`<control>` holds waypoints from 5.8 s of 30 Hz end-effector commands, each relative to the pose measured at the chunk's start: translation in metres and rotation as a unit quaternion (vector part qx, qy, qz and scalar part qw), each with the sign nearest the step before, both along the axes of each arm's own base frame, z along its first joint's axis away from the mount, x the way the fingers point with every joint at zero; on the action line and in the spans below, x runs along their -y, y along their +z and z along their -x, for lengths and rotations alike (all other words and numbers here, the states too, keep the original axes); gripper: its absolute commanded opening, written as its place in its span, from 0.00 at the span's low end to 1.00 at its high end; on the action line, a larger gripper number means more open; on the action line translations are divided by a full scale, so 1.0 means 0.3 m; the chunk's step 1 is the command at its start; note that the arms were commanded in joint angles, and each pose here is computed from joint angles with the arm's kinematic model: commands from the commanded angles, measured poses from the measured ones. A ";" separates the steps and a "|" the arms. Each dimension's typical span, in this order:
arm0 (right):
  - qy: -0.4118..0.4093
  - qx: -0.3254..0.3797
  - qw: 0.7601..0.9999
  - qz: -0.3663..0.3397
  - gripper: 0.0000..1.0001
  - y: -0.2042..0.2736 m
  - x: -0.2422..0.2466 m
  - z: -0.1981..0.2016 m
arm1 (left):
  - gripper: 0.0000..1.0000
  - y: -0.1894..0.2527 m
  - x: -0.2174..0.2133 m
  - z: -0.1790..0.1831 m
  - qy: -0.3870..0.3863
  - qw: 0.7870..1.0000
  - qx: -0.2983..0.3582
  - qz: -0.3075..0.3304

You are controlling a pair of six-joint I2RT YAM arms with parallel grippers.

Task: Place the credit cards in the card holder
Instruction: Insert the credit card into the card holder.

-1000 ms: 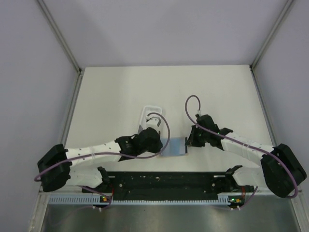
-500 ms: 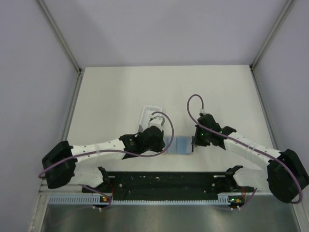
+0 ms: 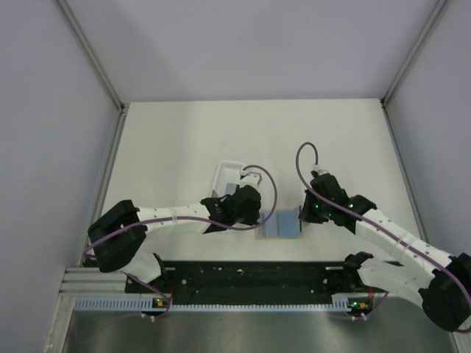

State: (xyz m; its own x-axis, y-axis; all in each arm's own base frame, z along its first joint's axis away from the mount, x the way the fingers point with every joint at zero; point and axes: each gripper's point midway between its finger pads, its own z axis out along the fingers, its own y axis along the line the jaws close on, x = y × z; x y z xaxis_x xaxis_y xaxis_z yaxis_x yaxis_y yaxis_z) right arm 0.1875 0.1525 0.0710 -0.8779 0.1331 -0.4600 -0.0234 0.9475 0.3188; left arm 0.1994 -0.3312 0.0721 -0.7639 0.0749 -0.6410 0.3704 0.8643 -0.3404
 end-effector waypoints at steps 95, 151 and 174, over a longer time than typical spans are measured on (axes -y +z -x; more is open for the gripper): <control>0.072 -0.020 0.974 -0.213 0.00 -0.158 -0.155 -0.036 | 0.00 -0.193 -0.048 0.058 0.021 0.995 -0.071 -0.070; 0.058 0.010 0.995 -0.077 0.54 -0.033 -0.103 -0.029 | 0.00 -0.185 -0.018 0.060 0.015 0.996 -0.075 -0.054; 0.013 0.003 0.999 0.032 0.00 -0.058 0.024 -0.051 | 0.00 -0.178 -0.004 0.077 0.008 0.996 -0.078 -0.044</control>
State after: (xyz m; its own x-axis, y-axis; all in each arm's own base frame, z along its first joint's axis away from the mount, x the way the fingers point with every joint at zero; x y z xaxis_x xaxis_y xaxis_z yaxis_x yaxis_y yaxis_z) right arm 0.1996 0.1429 0.0512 -0.8807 0.0944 -0.4643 -0.0362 0.9637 0.2647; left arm 0.1819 -0.3261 0.0214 -0.8500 0.1020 -0.5169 0.2966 0.9034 -0.3095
